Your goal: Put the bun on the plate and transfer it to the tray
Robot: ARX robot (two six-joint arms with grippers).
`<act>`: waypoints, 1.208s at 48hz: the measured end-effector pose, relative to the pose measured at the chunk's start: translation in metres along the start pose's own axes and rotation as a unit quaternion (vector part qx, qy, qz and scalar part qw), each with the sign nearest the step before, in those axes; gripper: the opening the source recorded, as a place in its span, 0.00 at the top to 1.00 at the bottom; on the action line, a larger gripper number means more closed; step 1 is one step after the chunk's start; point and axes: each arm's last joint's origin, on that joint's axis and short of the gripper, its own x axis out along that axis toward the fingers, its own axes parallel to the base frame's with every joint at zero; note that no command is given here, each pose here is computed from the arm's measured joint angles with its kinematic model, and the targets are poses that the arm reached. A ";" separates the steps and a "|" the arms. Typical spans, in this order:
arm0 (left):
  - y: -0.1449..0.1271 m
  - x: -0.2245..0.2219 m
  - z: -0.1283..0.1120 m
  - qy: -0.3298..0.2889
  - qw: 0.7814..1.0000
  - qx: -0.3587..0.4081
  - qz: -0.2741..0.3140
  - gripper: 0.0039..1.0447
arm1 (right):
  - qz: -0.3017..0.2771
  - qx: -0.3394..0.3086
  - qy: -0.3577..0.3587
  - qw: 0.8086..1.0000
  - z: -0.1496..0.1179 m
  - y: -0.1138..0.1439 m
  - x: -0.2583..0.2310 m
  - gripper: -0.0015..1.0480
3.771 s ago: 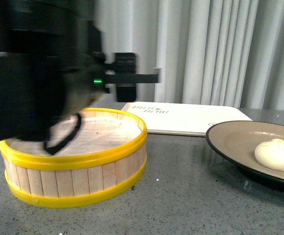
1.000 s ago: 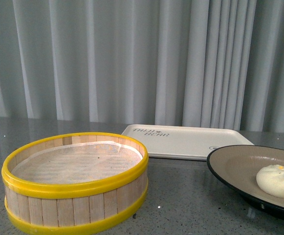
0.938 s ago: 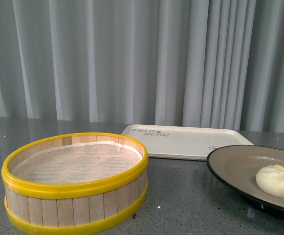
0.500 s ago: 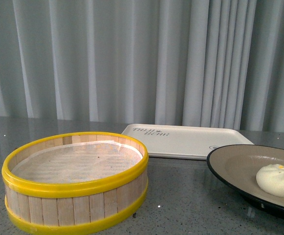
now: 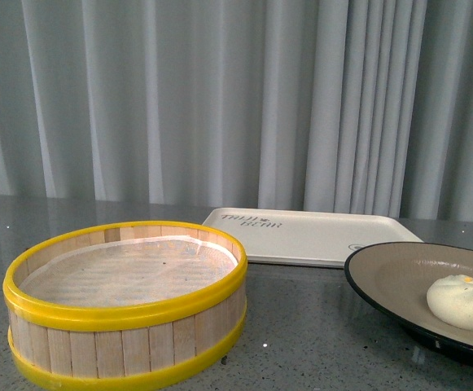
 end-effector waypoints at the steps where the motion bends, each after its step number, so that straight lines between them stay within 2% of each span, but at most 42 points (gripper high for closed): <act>1: 0.000 0.000 0.000 0.000 1.000 0.000 0.000 0.06 | -0.013 0.009 0.012 1.000 -0.001 0.000 0.000 0.08; 6: 0.000 0.000 0.000 0.000 1.000 0.000 0.001 0.06 | -0.095 0.014 0.055 0.994 0.008 -0.001 0.003 0.08; 8: 0.000 0.000 0.000 0.000 1.000 0.000 0.001 0.06 | -0.100 0.003 0.055 0.993 0.017 -0.001 0.006 0.08; 14: 0.000 0.000 0.000 0.000 1.000 0.000 0.000 0.06 | -0.056 -0.090 0.039 0.994 0.052 -0.003 0.010 0.08; 19: 0.000 0.000 0.000 0.000 1.000 0.000 0.000 0.06 | 0.006 -0.227 0.040 0.973 0.086 -0.007 0.006 0.08; 20: 0.000 0.000 0.000 0.000 1.000 0.000 0.000 0.06 | 0.008 -0.233 0.043 0.971 0.088 -0.008 0.006 0.08; 22: 0.000 0.000 0.000 0.000 1.000 0.000 0.000 0.06 | 0.036 -0.289 0.055 0.955 0.096 -0.008 0.004 0.08; 23: 0.000 0.000 0.000 0.000 1.000 0.000 0.000 0.06 | 0.060 -0.327 0.070 0.941 0.100 -0.009 0.003 0.08; 25: 0.000 0.000 0.000 0.000 1.000 0.000 0.000 0.06 | 0.084 -0.353 0.088 0.928 0.100 -0.009 0.002 0.08; 27: 0.000 0.000 0.000 0.000 1.000 0.000 0.000 0.06 | 0.109 -0.403 0.109 0.902 0.098 -0.010 0.001 0.08; 28: 0.000 0.000 0.000 0.000 1.000 0.000 0.000 0.06 | 0.110 -0.408 0.113 0.899 0.098 -0.011 0.001 0.08; 31: 0.000 0.000 0.000 0.000 1.000 0.000 0.000 0.06 | 0.129 -0.475 0.129 0.861 0.093 -0.014 0.005 0.08; 33: 0.000 0.000 0.000 0.000 1.000 0.000 0.000 0.06 | 0.138 -0.495 0.139 0.847 0.090 -0.015 0.007 0.08; 37: 0.000 0.000 0.000 0.000 1.000 0.000 0.000 0.06 | 0.162 -0.549 0.152 0.806 0.085 -0.019 0.017 0.08; 38: 0.000 0.000 0.000 0.000 1.000 0.000 0.000 0.06 | 0.168 -0.569 0.150 0.791 0.084 -0.019 0.021 0.08; 43: 0.000 0.000 0.000 0.000 1.000 0.000 0.000 0.06 | 0.169 -0.627 0.123 0.750 0.083 -0.022 0.049 0.08; 46: 0.000 0.000 0.000 0.000 1.000 0.000 0.000 0.06 | 0.184 -0.646 0.119 0.731 0.079 -0.021 0.065 0.08; 51: 0.000 0.000 0.000 0.000 1.000 0.000 0.000 0.06 | 0.209 -0.662 0.118 0.710 0.071 -0.017 0.085 0.08; 58: 0.000 0.000 0.000 0.000 1.000 0.000 0.000 0.06 | 0.215 -0.667 0.112 0.704 0.068 -0.013 0.103 0.08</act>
